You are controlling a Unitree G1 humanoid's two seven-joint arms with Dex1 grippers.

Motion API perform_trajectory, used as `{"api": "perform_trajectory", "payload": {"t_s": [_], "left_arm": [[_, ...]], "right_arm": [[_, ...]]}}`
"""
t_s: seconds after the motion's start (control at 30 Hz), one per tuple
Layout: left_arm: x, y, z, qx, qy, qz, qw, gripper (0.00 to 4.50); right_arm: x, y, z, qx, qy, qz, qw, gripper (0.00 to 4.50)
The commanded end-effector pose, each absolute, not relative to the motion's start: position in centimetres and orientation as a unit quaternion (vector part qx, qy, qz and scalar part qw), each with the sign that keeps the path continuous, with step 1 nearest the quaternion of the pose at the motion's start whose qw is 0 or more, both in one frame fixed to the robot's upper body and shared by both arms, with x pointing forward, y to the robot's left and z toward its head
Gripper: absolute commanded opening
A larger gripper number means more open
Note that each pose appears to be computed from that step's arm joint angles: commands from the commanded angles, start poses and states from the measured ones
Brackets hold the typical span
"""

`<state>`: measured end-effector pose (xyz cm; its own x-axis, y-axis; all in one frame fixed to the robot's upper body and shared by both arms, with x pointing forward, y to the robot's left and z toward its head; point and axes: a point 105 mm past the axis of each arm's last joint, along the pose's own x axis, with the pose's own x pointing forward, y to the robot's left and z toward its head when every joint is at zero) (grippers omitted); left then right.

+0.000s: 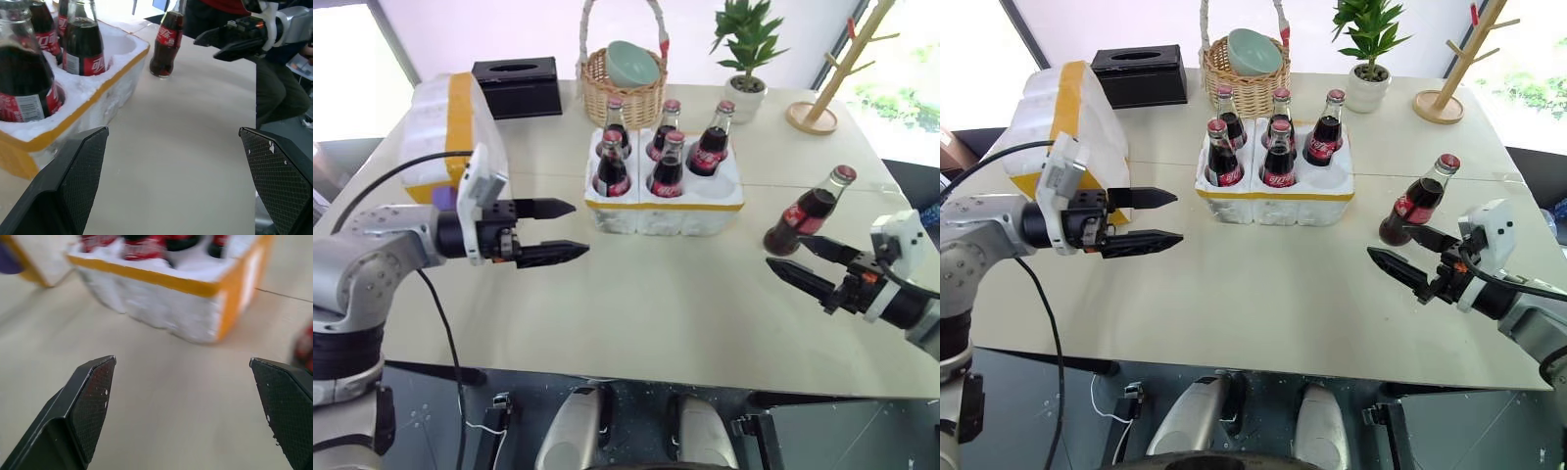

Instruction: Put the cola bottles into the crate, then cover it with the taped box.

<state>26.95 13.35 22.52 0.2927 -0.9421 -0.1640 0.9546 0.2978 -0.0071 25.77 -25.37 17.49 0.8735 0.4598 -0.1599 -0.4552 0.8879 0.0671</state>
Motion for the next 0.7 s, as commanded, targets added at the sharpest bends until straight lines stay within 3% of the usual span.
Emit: {"api": "perform_trajectory", "payload": {"t_s": [0.03,0.2,0.7], "left_arm": [[26.4,12.5,22.6,0.067,0.053,-0.597,0.798,4.47],[26.5,11.9,22.8,0.055,0.041,-0.594,0.802,4.47],[26.9,11.3,23.5,0.058,0.028,-0.586,0.808,4.47]], "right_arm": [[26.7,-27.5,18.4,0.01,0.045,0.166,0.985,4.5],[29.1,-28.5,17.7,0.03,0.013,0.119,0.992,4.5],[33.8,-28.5,15.8,0.025,0.003,0.12,0.993,4.5]]}}
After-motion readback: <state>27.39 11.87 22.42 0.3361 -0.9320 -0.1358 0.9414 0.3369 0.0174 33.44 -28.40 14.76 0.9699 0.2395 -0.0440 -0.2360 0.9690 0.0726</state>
